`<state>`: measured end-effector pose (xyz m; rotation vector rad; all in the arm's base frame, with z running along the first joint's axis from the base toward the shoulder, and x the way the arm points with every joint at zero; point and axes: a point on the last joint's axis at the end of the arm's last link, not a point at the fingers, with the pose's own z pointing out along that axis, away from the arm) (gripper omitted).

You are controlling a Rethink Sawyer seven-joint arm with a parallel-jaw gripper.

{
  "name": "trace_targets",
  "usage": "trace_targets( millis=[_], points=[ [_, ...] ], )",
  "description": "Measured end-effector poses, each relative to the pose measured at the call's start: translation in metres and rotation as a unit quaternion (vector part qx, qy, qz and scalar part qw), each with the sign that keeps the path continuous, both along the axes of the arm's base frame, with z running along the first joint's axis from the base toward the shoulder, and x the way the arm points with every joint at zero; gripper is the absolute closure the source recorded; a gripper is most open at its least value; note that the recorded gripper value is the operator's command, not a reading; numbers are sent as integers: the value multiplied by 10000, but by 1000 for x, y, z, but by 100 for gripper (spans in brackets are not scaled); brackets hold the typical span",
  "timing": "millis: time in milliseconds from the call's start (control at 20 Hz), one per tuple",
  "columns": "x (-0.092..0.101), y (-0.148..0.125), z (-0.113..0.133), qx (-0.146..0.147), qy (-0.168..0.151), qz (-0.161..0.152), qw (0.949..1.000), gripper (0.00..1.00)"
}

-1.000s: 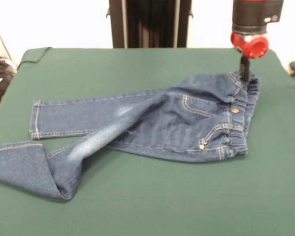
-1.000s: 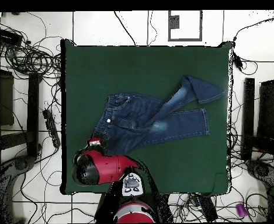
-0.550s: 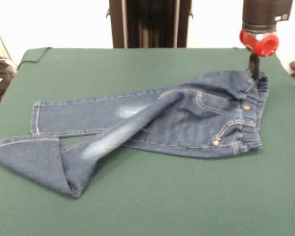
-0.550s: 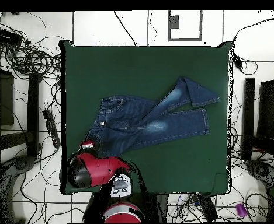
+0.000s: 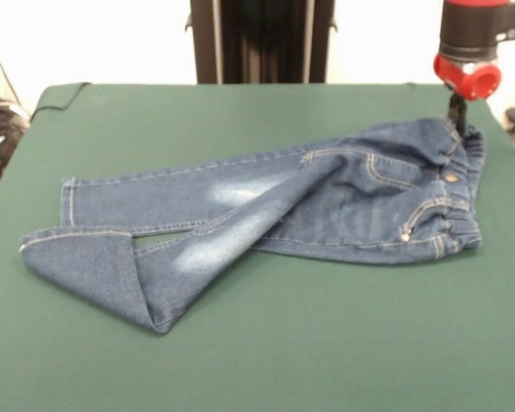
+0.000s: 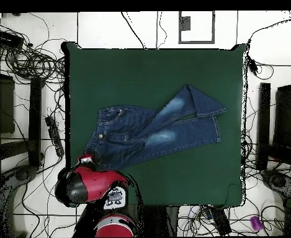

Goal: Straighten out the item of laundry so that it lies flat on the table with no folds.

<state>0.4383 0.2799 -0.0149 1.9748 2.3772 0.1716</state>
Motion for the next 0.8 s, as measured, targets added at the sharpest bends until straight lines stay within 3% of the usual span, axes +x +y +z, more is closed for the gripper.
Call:
trace_targets(
  millis=[800],
  points=[
    [-2, 3, 1, -203, -61, -109, 9997, 100]
  ],
)
